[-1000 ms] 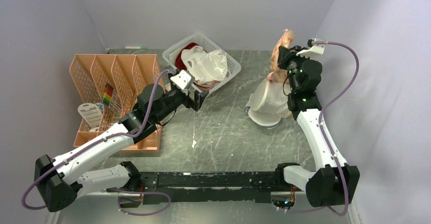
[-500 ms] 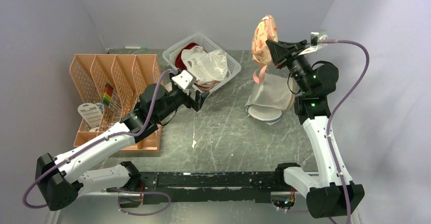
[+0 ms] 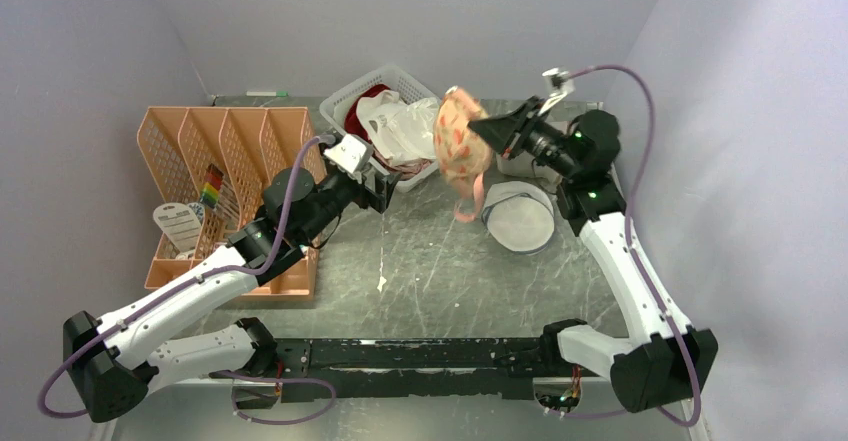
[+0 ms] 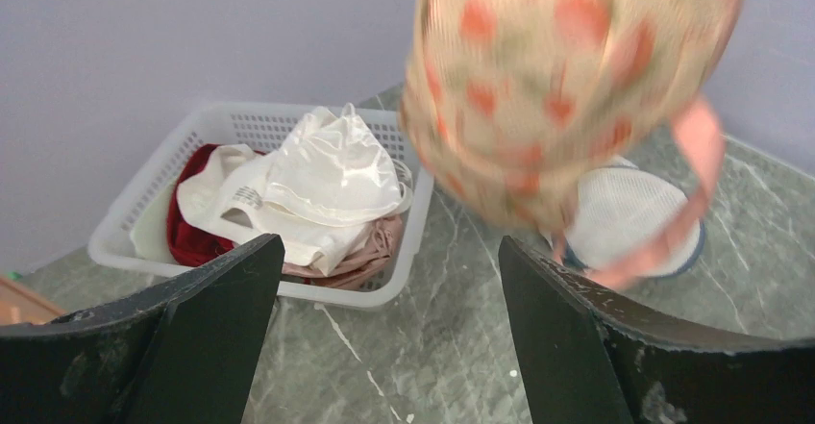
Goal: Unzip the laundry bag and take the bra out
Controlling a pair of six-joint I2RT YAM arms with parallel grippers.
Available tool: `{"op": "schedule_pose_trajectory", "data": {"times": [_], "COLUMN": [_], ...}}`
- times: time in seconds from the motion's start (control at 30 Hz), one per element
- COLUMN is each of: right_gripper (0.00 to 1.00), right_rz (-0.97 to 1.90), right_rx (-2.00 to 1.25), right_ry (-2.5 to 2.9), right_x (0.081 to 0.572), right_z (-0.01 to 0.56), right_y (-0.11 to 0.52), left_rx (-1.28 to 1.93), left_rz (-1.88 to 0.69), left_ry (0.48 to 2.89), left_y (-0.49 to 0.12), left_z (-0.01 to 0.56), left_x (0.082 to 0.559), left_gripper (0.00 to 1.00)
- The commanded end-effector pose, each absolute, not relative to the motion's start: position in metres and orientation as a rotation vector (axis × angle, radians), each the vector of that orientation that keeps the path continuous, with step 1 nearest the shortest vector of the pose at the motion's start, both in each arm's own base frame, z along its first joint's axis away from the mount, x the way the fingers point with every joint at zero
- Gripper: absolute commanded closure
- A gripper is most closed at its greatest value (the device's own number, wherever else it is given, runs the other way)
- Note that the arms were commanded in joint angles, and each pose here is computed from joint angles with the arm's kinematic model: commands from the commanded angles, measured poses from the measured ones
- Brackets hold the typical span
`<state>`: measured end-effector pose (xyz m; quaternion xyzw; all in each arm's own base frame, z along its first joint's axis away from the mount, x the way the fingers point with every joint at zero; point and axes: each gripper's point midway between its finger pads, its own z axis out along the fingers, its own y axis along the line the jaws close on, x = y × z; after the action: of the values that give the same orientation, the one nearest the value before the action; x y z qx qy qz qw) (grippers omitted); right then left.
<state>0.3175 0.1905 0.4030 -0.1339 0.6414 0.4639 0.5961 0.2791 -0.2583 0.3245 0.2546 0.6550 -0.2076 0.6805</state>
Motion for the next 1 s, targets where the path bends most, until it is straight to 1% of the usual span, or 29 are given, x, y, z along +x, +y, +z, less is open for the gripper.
{"op": "schedule_pose_trajectory", "data": {"times": [0.0, 0.1, 0.23, 0.33, 0.43, 0.5, 0.57, 0.63, 0.77, 0.8, 0.87, 0.93, 0.97], "right_gripper": [1.0, 1.0, 1.0, 1.0, 1.0, 1.0, 1.0, 1.0, 1.0, 1.0, 1.0, 0.97, 0.94], "right_rz": [1.124, 0.963, 0.518, 0.272, 0.117, 0.06, 0.077, 0.157, 0.353, 0.381, 0.408, 0.469, 0.53], "right_rx": [-0.278, -0.217, -0.026, 0.104, 0.183, 0.198, 0.169, 0.096, -0.027, -0.053, -0.112, -0.165, -0.208], "right_ry": [1.87, 2.008, 2.091, 2.114, 2.095, 2.05, 2.022, 2.03, 2.13, 2.136, 2.186, 2.219, 2.237], "right_x": [0.312, 0.322, 0.34, 0.34, 0.334, 0.33, 0.327, 0.327, 0.32, 0.32, 0.312, 0.298, 0.287], "right_z": [0.306, 0.266, 0.232, 0.214, 0.219, 0.233, 0.243, 0.245, 0.223, 0.227, 0.215, 0.202, 0.191], "right_y": [0.206, 0.189, 0.128, 0.087, 0.059, 0.048, 0.05, 0.065, 0.108, 0.12, 0.146, 0.18, 0.2], "left_rx": [0.472, 0.472, 0.488, 0.492, 0.491, 0.49, 0.493, 0.494, 0.484, 0.482, 0.475, 0.469, 0.467], "left_rz": [-0.413, -0.412, -0.429, -0.436, -0.434, -0.433, -0.436, -0.436, -0.425, -0.422, -0.419, -0.42, -0.419], "left_ry": [1.415, 1.424, 1.438, 1.444, 1.448, 1.448, 1.451, 1.452, 1.452, 1.455, 1.452, 1.449, 1.446], "left_y": [-0.239, -0.24, -0.246, -0.248, -0.248, -0.247, -0.248, -0.249, -0.247, -0.246, -0.244, -0.243, -0.242], "left_z": [0.347, 0.344, 0.341, 0.339, 0.338, 0.338, 0.337, 0.337, 0.338, 0.337, 0.339, 0.341, 0.342], "left_x": [0.281, 0.283, 0.283, 0.283, 0.283, 0.284, 0.284, 0.283, 0.285, 0.285, 0.285, 0.284, 0.284], "left_gripper": [0.06, 0.06, 0.06, 0.06, 0.06, 0.06, 0.06, 0.06, 0.06, 0.06, 0.06, 0.06, 0.06]}}
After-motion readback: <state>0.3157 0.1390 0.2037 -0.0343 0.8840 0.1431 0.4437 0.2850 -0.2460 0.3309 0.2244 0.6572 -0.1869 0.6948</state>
